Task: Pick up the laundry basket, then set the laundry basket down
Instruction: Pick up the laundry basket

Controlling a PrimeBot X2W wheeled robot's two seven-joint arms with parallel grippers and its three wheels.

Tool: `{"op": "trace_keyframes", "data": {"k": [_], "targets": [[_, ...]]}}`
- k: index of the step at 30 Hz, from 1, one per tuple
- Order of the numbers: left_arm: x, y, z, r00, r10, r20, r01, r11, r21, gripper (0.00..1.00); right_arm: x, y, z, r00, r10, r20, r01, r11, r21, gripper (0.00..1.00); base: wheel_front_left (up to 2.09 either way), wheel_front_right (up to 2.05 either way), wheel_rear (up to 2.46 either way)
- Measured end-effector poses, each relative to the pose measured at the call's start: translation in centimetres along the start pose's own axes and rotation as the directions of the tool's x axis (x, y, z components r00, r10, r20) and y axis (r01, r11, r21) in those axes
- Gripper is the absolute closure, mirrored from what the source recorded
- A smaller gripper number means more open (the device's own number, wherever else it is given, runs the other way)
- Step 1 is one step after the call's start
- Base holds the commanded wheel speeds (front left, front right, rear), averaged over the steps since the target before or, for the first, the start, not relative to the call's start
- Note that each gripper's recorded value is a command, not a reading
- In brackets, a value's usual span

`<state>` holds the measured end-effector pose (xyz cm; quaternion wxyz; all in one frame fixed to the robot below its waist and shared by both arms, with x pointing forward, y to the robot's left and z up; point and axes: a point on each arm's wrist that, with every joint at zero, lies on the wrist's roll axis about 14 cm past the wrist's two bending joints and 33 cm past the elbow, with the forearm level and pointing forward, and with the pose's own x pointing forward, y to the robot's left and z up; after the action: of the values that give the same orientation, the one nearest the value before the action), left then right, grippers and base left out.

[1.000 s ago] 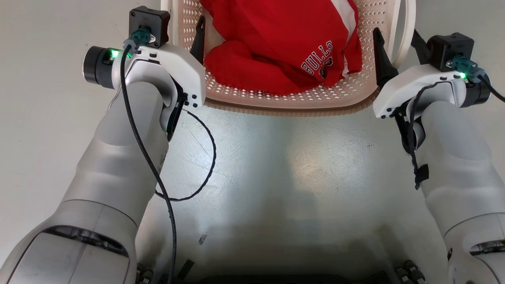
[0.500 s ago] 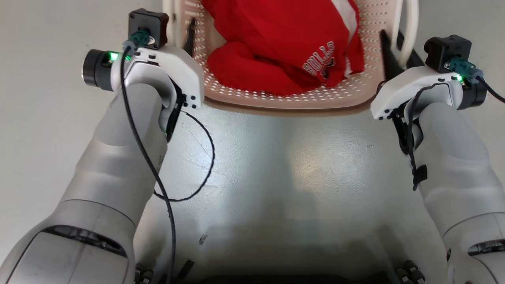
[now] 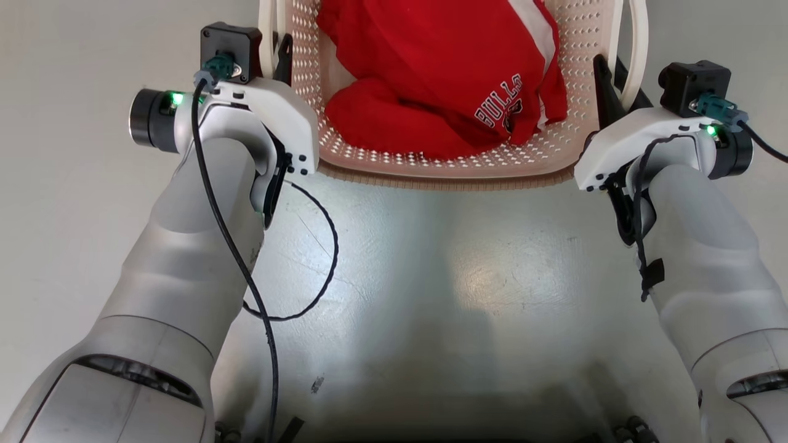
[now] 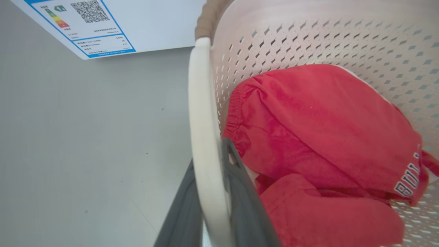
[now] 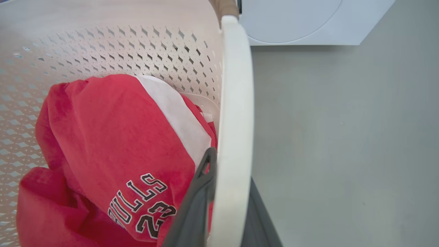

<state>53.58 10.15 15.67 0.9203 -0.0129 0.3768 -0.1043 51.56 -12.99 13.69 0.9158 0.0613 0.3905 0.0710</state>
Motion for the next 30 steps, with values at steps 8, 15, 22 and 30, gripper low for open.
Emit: {"op": "trace_keyframes", "data": {"k": [8, 15, 22, 30], "targets": [[-2.3, 0.3, 0.5, 1.000, 0.019, -0.018, -0.019, 1.000, -0.017, 1.00, -1.6, 1.2, 1.6, 1.000, 0.024, 0.004, -0.024, 1.000, -0.015, 1.00, 0.00, 0.00, 0.00], [-5.4, -0.1, 1.0, 0.999, 0.026, -0.047, -0.028, 0.999, -0.031, 1.00, -4.4, 2.3, 2.6, 0.999, 0.043, -0.012, -0.044, 0.999, -0.028, 1.00, 0.00, 0.00, 0.00], [-9.6, -1.0, 0.6, 0.995, 0.027, -0.094, -0.031, 0.999, -0.044, 1.00, -8.4, 3.4, 2.9, 0.997, 0.055, -0.051, -0.057, 0.998, -0.031, 1.00, 0.00, 0.00, 0.00], [-14.7, -2.3, 1.1, 0.996, 0.020, -0.088, -0.023, 0.999, -0.043, 1.00, -13.7, 4.4, 3.2, 0.995, 0.060, -0.077, -0.062, 0.998, -0.025, 1.00, 0.00, 0.00, 0.00]]}}
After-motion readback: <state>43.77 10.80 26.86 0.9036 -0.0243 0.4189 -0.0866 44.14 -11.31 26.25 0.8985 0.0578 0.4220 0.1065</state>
